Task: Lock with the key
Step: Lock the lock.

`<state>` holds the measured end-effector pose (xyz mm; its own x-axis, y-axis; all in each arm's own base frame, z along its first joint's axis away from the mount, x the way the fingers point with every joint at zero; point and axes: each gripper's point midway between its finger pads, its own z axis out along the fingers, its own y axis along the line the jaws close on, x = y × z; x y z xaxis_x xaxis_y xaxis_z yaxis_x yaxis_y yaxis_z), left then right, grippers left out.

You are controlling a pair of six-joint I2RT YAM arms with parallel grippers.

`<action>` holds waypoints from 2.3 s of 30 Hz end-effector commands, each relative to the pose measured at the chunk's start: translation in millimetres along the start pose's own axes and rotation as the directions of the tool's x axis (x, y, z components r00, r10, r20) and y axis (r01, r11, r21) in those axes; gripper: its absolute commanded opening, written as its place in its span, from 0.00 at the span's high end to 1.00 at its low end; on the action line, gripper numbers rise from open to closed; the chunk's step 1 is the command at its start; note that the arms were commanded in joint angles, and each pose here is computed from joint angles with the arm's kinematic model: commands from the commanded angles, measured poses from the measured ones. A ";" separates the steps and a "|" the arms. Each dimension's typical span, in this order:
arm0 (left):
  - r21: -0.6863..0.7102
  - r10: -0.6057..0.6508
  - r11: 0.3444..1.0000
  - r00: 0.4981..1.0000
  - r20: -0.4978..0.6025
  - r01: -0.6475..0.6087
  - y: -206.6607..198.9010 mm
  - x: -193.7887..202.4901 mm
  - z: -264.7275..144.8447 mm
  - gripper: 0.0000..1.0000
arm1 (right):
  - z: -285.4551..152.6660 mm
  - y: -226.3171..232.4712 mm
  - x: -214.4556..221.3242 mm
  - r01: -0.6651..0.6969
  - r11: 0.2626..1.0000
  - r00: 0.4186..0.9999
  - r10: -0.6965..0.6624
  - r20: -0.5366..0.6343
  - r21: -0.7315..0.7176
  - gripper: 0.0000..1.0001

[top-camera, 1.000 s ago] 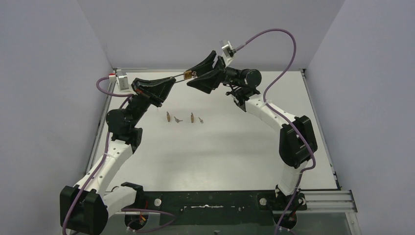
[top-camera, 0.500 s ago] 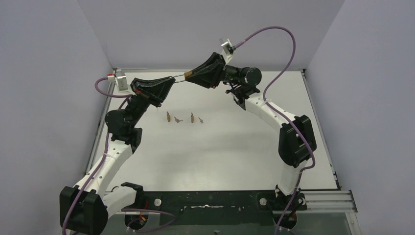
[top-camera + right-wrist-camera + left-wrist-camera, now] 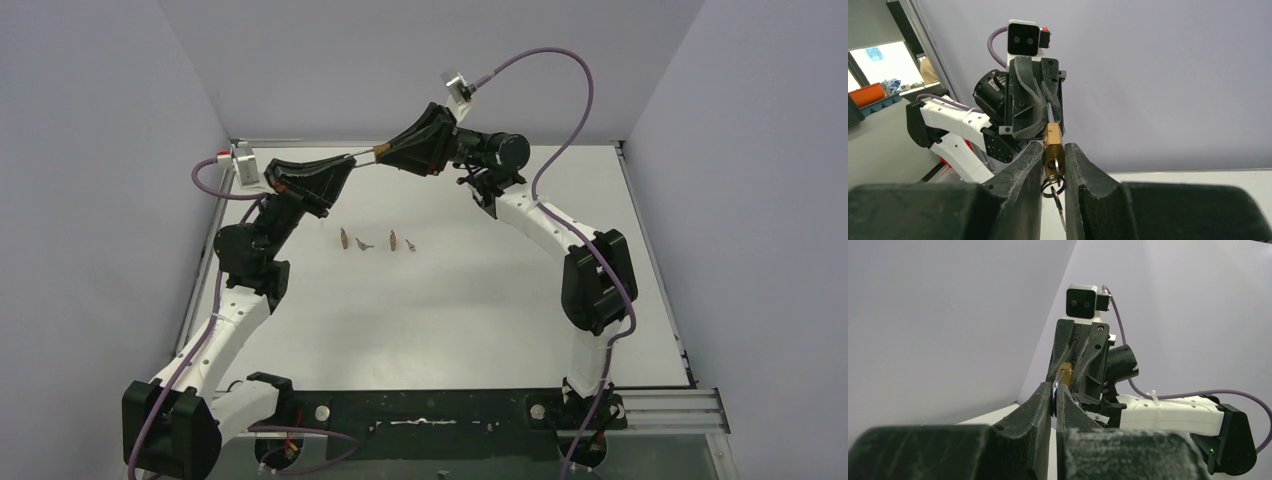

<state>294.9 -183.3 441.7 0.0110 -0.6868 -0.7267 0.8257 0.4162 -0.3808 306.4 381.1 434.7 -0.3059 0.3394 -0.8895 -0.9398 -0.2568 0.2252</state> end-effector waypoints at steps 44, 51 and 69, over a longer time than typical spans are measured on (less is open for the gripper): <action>-0.041 -0.037 0.998 0.999 0.003 0.037 15.0 36.7 12.4 1.00 | 42.0 33.9 -2.3 -0.067 0.990 0.997 0.064 -0.031 -0.122 1.00; -0.034 -0.062 0.998 0.997 -0.036 0.061 17.3 64.4 16.4 1.00 | 45.2 36.7 0.5 -0.072 0.989 0.997 0.068 -0.038 -0.129 1.00; -0.067 0.046 0.997 0.998 -0.034 -0.049 28.1 34.7 10.0 1.00 | 18.0 30.1 -20.7 -0.023 0.998 1.000 0.022 -0.008 -0.051 1.00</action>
<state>317.5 -185.6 442.0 0.1420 -0.7430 -0.6541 0.7814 0.4897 -0.3867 322.3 391.5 437.3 -0.4256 0.3121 -0.8494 -0.8970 -0.2691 0.3506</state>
